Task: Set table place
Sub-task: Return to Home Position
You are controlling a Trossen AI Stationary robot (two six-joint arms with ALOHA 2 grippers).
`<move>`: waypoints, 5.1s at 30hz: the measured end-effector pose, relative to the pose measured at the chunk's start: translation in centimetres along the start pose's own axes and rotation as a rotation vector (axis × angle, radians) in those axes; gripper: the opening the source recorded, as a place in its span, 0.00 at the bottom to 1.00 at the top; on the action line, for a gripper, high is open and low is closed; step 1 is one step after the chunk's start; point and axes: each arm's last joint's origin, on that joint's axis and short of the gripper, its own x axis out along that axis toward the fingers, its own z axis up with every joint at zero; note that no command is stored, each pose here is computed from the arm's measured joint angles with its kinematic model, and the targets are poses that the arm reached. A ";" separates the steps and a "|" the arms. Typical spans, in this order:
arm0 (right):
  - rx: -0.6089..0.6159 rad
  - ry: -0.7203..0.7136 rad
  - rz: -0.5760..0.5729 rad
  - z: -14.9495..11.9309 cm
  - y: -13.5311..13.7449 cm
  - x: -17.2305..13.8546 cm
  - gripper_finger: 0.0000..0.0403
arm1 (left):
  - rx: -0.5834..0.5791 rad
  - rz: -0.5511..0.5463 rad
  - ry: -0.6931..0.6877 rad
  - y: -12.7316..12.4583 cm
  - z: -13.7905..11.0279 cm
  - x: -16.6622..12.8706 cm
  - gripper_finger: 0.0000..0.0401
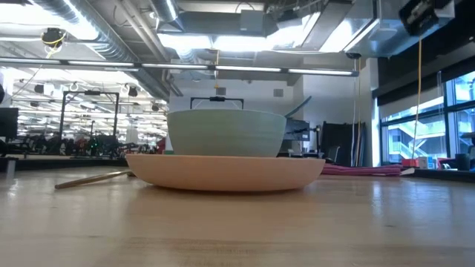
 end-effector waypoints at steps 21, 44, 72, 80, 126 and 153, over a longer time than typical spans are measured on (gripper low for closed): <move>0.011 -0.182 0.132 -6.8 -3.3 -1.8 0.20 | 0.045 -0.185 -0.053 5.5 -7.5 4.7 0.02; -0.153 -0.209 -0.117 -8.0 -6.5 -2.3 0.20 | 0.273 0.162 0.130 7.5 -10.0 4.6 0.10; -0.203 -0.198 -0.315 -7.8 -8.5 -2.7 0.20 | 0.324 0.352 0.171 8.5 -11.0 4.5 0.19; -0.221 -0.195 -0.317 -7.8 -8.5 -2.7 0.20 | 0.299 0.288 0.056 10.2 -14.0 5.2 0.17; -0.144 -0.185 -0.314 -8.0 -8.6 -2.7 0.20 | 0.264 0.331 0.077 10.4 -14.3 5.2 0.01; -0.143 -0.186 -0.314 -8.0 -8.6 -2.7 0.20 | 0.264 0.331 0.077 10.4 -14.3 5.2 0.12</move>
